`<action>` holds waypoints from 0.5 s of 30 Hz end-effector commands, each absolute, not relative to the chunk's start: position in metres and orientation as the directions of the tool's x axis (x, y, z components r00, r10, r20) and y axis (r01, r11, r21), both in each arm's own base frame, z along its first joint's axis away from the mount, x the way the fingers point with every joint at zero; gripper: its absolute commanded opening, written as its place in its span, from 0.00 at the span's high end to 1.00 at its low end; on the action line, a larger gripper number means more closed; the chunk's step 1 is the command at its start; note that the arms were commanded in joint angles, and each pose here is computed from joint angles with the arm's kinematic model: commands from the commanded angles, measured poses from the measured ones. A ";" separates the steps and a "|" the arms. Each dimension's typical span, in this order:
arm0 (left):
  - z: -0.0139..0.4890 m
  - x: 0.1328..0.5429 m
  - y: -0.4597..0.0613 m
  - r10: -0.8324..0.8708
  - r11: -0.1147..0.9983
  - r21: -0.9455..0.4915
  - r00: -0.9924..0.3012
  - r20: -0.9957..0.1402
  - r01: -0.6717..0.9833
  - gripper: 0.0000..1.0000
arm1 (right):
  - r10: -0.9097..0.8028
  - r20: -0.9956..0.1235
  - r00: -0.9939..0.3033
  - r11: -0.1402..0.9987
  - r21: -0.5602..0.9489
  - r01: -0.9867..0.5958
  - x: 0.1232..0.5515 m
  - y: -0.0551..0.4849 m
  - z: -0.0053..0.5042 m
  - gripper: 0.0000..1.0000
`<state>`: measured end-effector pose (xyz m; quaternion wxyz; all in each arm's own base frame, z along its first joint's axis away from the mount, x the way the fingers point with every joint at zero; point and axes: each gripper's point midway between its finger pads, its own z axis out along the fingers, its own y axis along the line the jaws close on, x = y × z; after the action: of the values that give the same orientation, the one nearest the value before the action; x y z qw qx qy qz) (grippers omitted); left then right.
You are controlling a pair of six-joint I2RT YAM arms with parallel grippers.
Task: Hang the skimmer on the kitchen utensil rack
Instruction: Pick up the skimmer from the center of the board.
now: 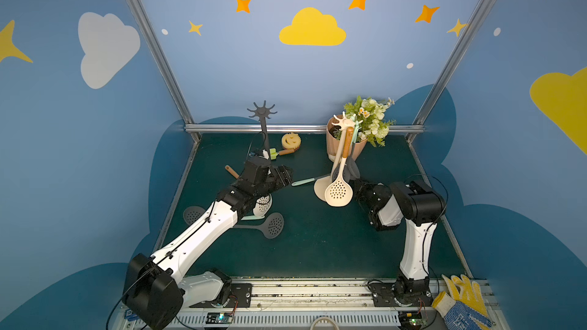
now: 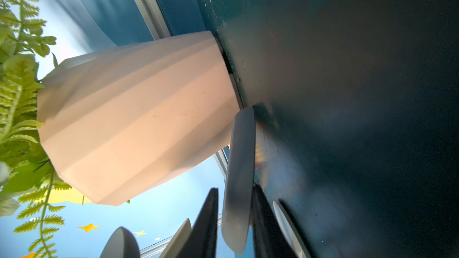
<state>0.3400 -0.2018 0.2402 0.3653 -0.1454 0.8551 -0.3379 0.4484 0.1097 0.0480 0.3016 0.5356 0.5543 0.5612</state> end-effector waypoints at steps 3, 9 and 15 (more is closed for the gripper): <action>0.239 0.339 -0.196 -0.494 0.737 -0.676 -0.682 -0.540 0.002 0.22 | 0.946 0.253 -0.203 -0.190 0.940 0.284 0.450 0.105 0.037 0.87; 0.242 0.338 -0.195 -0.495 0.735 -0.678 -0.678 -0.544 0.007 0.22 | 0.959 0.229 -0.166 -0.184 0.951 0.249 0.450 0.096 0.049 0.91; 0.243 0.336 -0.194 -0.496 0.733 -0.680 -0.675 -0.545 0.010 0.22 | 0.967 0.220 -0.126 -0.188 0.956 0.225 0.450 0.089 0.057 0.96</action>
<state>0.3370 -0.1975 0.2367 0.3647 -0.1481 0.8558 -0.3357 0.4524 0.1006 0.0573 0.3281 0.5473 0.5357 0.5530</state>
